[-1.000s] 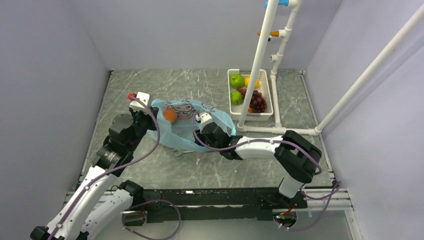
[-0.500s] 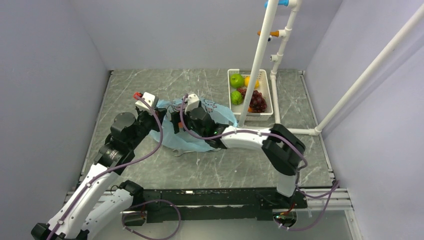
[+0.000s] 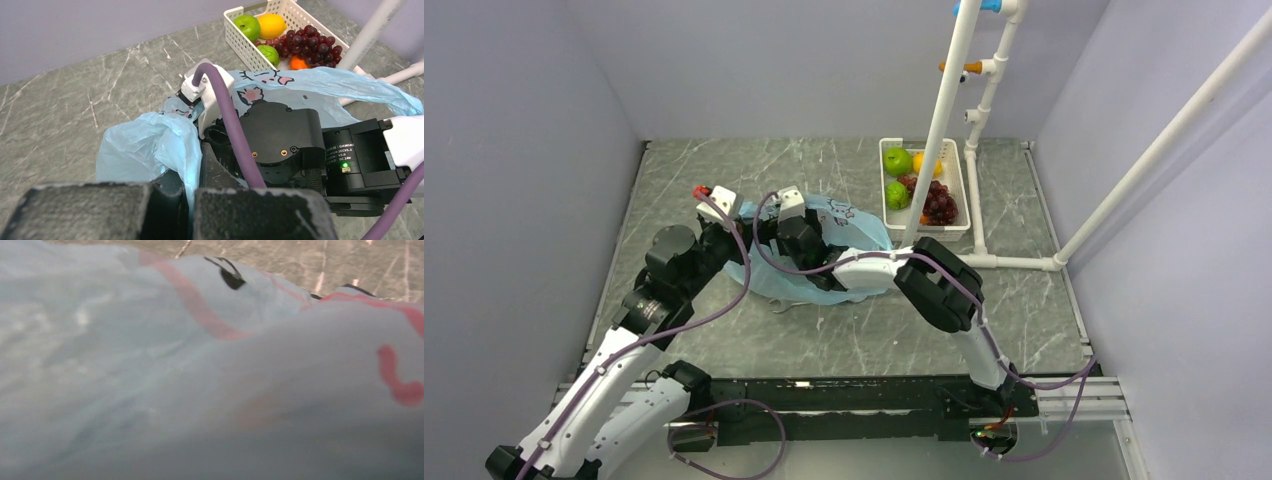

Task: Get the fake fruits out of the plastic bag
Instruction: Take out the fake fruit from the plastic bag.

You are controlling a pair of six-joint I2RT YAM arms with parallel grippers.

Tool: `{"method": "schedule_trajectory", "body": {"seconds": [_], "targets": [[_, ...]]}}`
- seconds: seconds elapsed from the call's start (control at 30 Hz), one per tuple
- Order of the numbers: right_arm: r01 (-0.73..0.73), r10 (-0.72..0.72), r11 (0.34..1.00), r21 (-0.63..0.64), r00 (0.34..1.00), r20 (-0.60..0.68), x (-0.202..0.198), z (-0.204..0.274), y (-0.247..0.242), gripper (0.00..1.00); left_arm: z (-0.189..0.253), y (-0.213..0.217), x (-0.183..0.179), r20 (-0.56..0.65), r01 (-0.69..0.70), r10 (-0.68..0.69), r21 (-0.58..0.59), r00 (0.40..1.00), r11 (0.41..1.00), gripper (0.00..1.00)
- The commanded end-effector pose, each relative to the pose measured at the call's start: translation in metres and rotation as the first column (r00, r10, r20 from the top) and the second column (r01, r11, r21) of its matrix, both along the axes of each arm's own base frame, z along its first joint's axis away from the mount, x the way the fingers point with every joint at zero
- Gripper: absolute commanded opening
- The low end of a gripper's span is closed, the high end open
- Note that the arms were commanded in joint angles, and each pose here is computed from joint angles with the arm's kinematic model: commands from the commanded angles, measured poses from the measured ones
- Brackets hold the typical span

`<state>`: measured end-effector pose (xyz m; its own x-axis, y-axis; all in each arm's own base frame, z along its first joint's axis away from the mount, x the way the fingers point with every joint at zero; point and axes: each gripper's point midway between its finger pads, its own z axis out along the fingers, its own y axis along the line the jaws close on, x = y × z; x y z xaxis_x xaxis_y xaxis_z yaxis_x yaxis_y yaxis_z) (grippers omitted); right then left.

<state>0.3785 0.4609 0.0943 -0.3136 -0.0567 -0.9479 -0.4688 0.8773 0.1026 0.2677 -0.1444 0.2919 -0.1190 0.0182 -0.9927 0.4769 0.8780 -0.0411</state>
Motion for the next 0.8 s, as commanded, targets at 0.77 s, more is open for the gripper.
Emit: {"method": "schedule_trajectory", "body": {"seconds": [0.77], "targets": [[0.142,-0.117,0.95,-0.278,0.988,0.104,0.02,-0.051,-0.063,0.94,0.005,-0.004,0.007,0.016,0.002,-0.002,0.009,1.0,1.0,0.0]]}}
